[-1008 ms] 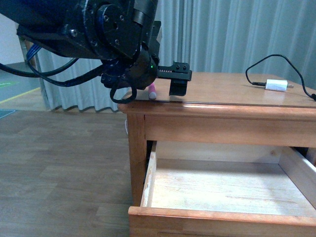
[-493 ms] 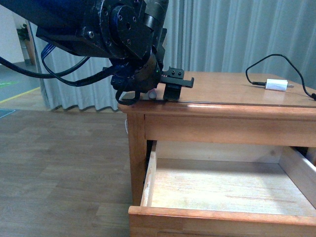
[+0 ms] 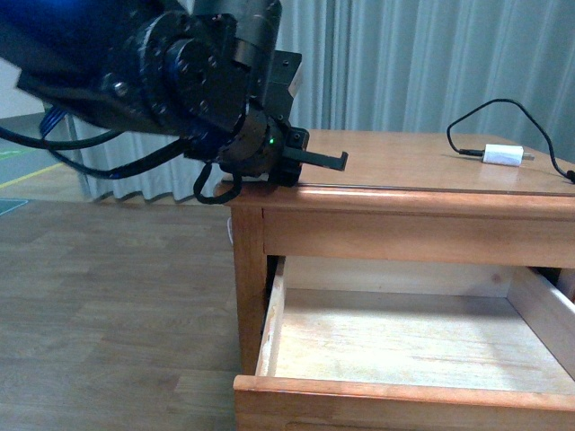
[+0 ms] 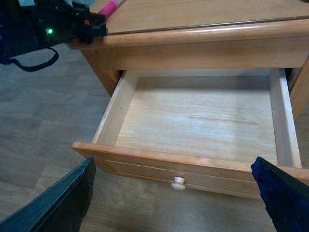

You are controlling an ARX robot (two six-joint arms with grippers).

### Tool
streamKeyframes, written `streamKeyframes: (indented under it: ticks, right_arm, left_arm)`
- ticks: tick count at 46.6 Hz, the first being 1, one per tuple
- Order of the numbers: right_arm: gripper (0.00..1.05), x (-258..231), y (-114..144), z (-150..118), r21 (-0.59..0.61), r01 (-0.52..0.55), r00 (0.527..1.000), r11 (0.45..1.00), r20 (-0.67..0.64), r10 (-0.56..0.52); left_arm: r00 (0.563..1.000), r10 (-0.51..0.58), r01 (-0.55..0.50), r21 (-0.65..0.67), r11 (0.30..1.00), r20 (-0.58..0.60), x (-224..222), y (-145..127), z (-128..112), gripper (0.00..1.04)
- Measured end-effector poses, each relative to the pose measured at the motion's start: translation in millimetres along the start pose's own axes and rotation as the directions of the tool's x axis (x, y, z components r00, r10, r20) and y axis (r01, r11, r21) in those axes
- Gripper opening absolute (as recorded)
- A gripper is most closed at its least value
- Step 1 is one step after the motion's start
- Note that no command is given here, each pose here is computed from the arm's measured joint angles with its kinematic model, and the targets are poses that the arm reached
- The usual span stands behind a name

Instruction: Place pink marker in drawer with both arms

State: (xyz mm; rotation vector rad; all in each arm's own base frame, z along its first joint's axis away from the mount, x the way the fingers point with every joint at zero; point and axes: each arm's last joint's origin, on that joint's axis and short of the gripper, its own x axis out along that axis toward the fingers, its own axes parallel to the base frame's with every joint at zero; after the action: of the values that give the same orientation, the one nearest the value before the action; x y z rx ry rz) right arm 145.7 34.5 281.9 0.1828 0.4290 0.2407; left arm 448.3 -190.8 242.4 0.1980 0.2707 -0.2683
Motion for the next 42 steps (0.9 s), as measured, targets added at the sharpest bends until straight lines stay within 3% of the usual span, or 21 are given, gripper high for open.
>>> streamKeyframes:
  ticks: [5, 8, 15, 25, 42]
  right_arm:
    - [0.96, 0.0, 0.0, 0.0, 0.0, 0.0, 1.0, 1.0, 0.0, 0.0]
    - [0.96, 0.0, 0.0, 0.0, 0.0, 0.0, 1.0, 1.0, 0.0, 0.0]
    - [0.96, 0.0, 0.0, 0.0, 0.0, 0.0, 1.0, 1.0, 0.0, 0.0]
    - [0.96, 0.0, 0.0, 0.0, 0.0, 0.001, 1.0, 1.0, 0.0, -0.001]
    - [0.96, 0.0, 0.0, 0.0, 0.0, 0.001, 1.0, 1.0, 0.0, -0.001]
  left_arm:
    - [0.976, -0.183, 0.164, 0.15, 0.975, 0.118, -34.0, -5.8, -6.9, 0.15]
    - [0.932, -0.329, 0.281, 0.268, 0.922, 0.155, -69.8, -11.0, -7.1, 0.15]
    - [0.853, -0.5, 0.4, 0.431, 0.809, 0.146, -113.2, -18.4, -22.9, 0.15]
    - [0.875, -0.479, 0.379, 0.52, 0.766, 0.068, -106.2, -26.2, -59.5, 0.15]
    - [0.933, -0.36, 0.316, 0.46, 0.83, 0.007, -48.9, -58.4, -110.5, 0.15]
